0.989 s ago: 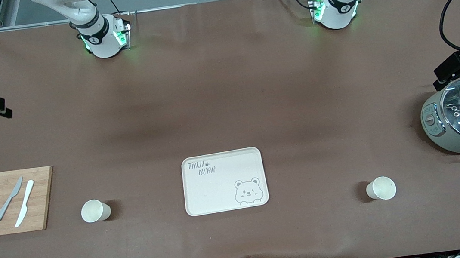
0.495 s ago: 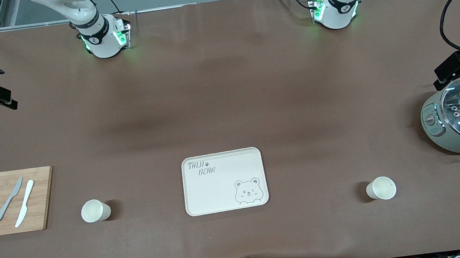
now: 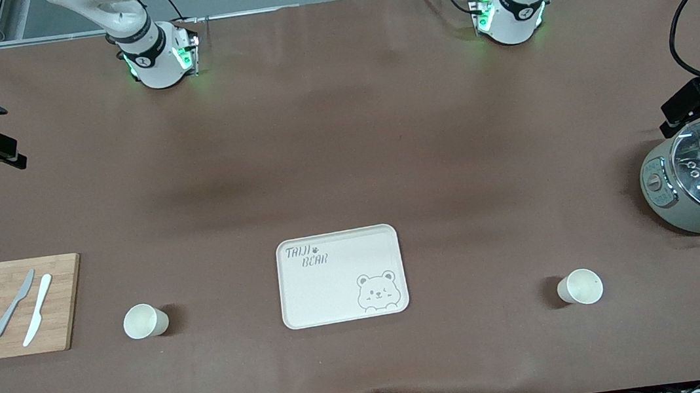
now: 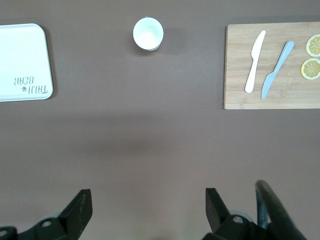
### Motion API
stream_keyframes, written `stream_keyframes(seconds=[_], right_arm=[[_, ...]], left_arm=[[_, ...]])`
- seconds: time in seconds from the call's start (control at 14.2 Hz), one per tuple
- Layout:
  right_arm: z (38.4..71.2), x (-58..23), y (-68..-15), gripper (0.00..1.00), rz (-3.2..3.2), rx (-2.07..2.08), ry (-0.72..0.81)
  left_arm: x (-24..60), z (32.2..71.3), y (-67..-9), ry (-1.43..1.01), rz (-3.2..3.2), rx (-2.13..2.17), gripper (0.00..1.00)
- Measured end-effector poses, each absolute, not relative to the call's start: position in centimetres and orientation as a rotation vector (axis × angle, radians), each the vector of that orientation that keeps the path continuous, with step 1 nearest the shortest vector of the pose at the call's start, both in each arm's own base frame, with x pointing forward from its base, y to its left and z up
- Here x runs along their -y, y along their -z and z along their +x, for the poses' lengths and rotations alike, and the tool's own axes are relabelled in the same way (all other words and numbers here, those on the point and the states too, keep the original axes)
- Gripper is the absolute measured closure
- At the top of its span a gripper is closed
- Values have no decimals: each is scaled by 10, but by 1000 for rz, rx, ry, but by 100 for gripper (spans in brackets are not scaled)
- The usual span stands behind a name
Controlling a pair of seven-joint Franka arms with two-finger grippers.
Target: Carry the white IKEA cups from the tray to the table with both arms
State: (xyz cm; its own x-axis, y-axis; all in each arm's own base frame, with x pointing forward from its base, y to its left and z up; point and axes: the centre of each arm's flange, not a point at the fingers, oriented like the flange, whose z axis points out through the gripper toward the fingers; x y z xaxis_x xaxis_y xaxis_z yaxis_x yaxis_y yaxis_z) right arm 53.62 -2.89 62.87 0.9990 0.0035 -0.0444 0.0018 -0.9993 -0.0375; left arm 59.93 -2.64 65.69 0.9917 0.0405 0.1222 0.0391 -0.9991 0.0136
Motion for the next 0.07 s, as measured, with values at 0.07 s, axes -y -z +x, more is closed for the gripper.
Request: stream_keyframes(seconds=[0.07], right_arm=[[536, 29, -629, 0, -3103, 5, -68]], left_arm=[[27, 599, -657, -192, 3124, -62, 0]])
